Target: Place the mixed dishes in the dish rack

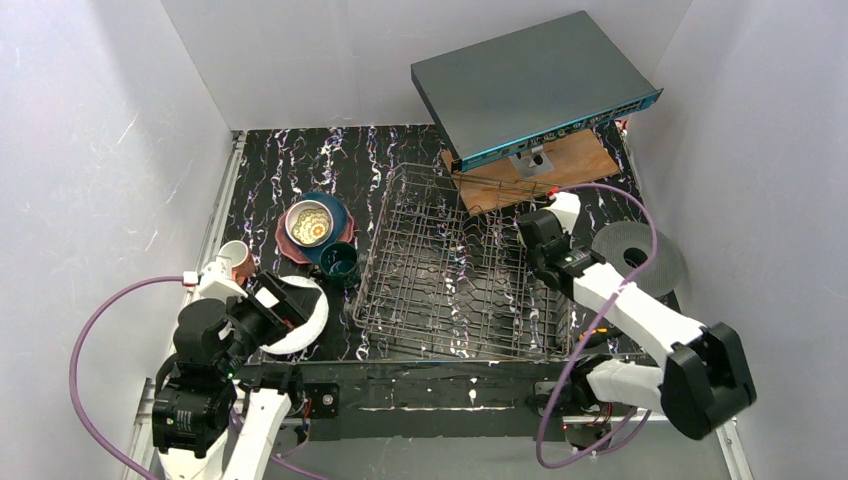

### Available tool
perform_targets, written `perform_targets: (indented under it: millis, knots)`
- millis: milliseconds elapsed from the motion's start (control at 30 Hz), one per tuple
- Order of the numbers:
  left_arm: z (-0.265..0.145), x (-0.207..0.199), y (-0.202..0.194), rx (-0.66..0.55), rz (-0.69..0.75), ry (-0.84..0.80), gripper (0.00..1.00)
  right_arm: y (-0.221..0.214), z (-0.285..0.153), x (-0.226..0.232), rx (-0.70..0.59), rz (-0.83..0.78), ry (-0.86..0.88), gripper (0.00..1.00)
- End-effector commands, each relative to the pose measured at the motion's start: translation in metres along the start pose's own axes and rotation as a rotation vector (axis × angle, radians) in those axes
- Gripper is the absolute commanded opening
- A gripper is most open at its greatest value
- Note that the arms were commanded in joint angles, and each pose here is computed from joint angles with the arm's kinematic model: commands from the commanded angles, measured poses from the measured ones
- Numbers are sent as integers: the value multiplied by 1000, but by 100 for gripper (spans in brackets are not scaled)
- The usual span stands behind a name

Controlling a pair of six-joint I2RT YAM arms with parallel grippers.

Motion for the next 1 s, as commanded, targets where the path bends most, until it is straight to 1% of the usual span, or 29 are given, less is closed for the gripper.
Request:
perform_targets:
  millis: [0,133,267,433,700,800,867,967]
  knots:
    - [-9,0,-5,13,-6,-11,98,41,23,18,-164,97,-36,1]
    - [-11,2,-9,16,-17,-17,98,42,40,24,-171,85,-84,1]
    - [-13,1,-9,26,-12,-17,98,44,50,25,-176,90,-117,1]
    - [-11,0,-9,42,-14,-18,98,37,59,22,-160,84,-146,1]
    - [-7,-3,-8,74,-18,-26,98,28,79,13,-94,90,-190,1]
    - [-7,-3,-8,80,-13,-34,98,28,83,15,-60,70,-151,17]
    - [-7,-4,-7,90,-4,-35,98,27,83,17,-44,66,-135,31]
    - [-7,-3,-8,97,0,-30,98,23,82,16,-15,57,-125,54]
Point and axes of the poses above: each gripper's point midway between its finger pads, its own z axis out along the fingers, its own x axis along the line the jaws close on, y = z × x, the point moved 9 cm from there along -z, back along the fingers, and after that the axes turned 3 degrees about z, right-handed, at the moved point
